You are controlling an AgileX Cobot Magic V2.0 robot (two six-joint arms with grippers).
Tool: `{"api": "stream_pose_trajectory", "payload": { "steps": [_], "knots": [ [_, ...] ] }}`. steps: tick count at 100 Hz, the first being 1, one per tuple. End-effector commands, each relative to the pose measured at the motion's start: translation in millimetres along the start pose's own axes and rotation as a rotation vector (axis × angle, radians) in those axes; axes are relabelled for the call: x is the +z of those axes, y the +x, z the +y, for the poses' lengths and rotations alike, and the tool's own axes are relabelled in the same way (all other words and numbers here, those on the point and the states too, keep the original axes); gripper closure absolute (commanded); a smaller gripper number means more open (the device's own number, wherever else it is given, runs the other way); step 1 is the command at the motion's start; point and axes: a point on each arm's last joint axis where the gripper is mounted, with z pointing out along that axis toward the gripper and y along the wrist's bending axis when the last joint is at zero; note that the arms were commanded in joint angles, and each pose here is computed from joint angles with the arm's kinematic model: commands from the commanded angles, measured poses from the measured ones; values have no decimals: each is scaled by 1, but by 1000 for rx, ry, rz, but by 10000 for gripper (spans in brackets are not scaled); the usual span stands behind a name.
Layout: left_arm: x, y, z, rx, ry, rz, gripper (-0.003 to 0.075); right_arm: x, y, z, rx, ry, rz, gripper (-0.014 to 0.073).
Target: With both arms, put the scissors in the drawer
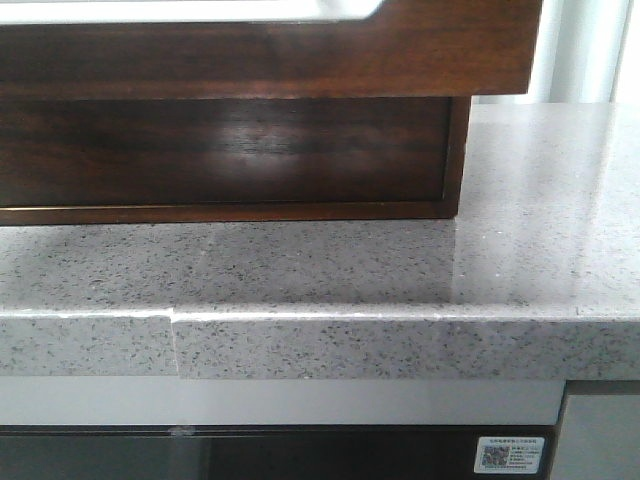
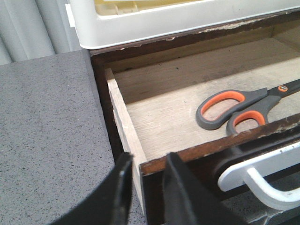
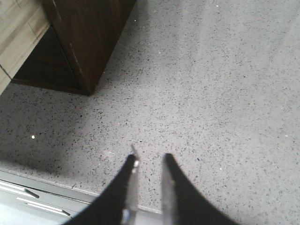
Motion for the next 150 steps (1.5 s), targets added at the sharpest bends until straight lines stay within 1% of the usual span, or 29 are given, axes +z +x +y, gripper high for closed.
{"api": "stream_pose_trajectory", "payload": {
  "steps": [1,2,11,27,55,63,70,77,89,92,104,107,108,109,110,117,124,138,143,146,150],
  "knots": [
    [-4,-16,0,-34,-2,-98,729,-4,-12,-2,-1,24,-91,664],
    [-4,-16,0,-36,-1,-99,742,-4,-13,-2,-1,24,-92,664],
    [-4,-16,-1,-57,11,-103,741,-4,-13,-2,-2,26,-93,664],
    [-4,-16,-1,-67,21,-99,741,-4,-8,-1,-2,11,-38,664],
    [-4,-16,-1,-67,21,-99,741,-4,-8,-1,-2,11,-38,664],
    [-7,-11,-2,-70,9,-128,741,-4,-8,-1,-2,11,-38,664],
    [-14,0,0,-44,-49,-169,741,-4,-8,-1,-2,11,-38,664],
    [-20,19,0,-43,-106,-214,741,-4,-8,-1,-2,12,-40,664],
    [-19,63,0,-33,-184,-235,741,-4,-8,-1,-2,12,-40,664],
    [-19,71,0,-34,-205,-264,741,-4,-8,-1,-2,12,-40,664],
    [-10,104,3,-88,-260,-324,741,-4,-8,-1,-2,12,-40,664],
    [-9,111,3,-93,-274,-327,741,-4,-8,-1,-2,12,-40,664],
    [-8,114,4,-112,-275,-326,741,-4,-8,-1,-2,12,-40,664],
    [-8,115,4,-100,-282,-328,741,-4,-8,-1,-2,12,-40,664],
    [-7,118,4,-119,-282,-326,741,-4,-8,-1,-2,12,-40,664],
    [-5,128,5,-145,-296,-332,741,-4,-8,-1,-2,12,-40,664],
    [-3,135,5,-140,-302,-353,741,-4,-8,-1,-2,12,-40,664],
    [5,150,6,-132,-308,-414,741,-4,-8,-1,-2,12,-40,664],
    [7,153,6,-126,-307,-461,741,-4,-8,-1,-2,12,-40,664],
    [7,153,6,-129,-299,-434,741,-4,-8,-1,-2,12,-40,664],
    [7,153,6,-129,-300,-447,741,-4,-8,-1,-2,12,-40,664]
  ]
}}
